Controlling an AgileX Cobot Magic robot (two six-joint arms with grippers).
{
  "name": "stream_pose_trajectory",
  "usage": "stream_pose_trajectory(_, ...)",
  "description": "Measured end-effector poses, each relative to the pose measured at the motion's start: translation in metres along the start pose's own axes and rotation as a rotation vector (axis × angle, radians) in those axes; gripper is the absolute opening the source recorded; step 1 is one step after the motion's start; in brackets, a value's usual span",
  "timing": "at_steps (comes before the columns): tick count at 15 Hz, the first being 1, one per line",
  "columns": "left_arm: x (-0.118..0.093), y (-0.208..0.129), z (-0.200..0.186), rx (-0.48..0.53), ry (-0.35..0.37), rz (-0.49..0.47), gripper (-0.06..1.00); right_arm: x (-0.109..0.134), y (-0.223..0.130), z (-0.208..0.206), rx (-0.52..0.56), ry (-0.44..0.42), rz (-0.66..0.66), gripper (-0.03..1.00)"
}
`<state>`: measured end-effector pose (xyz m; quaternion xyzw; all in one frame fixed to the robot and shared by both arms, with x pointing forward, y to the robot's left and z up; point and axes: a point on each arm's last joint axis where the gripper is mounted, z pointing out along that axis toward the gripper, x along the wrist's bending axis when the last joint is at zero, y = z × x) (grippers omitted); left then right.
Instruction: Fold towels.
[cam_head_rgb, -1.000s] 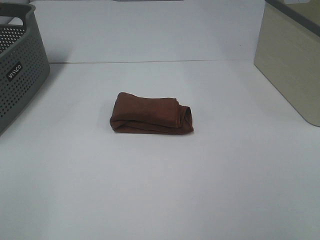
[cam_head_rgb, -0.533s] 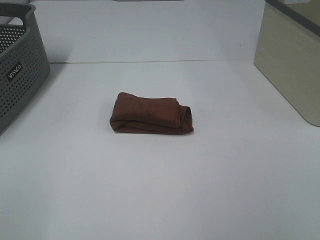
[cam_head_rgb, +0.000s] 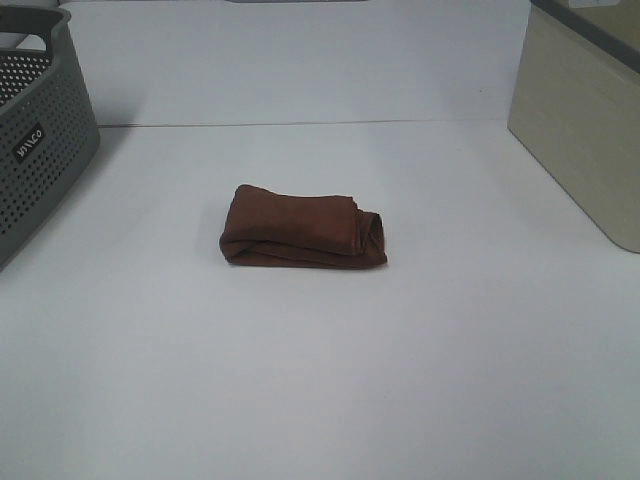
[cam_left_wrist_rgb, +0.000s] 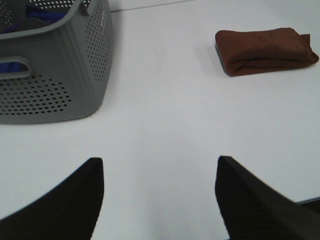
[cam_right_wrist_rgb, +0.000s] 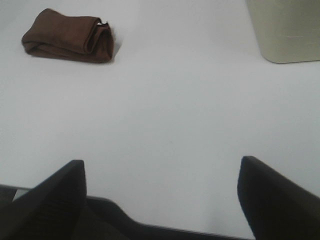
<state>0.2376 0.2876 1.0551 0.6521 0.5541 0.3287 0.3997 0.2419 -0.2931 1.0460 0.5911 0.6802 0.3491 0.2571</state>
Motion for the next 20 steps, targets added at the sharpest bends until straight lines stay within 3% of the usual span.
stream_pose_trajectory(4,-0.0009,-0.0025,-0.0047,-0.036,0.008,0.003,0.62,0.0014,-0.0093,-0.0097,-0.102,-0.087,0.061,0.78)
stream_pose_trajectory(20,-0.0009,-0.0025,-0.0047,-0.036,0.008,0.003,0.62,0.0019,-0.0102,-0.0106,-0.111,-0.082,0.062,0.78)
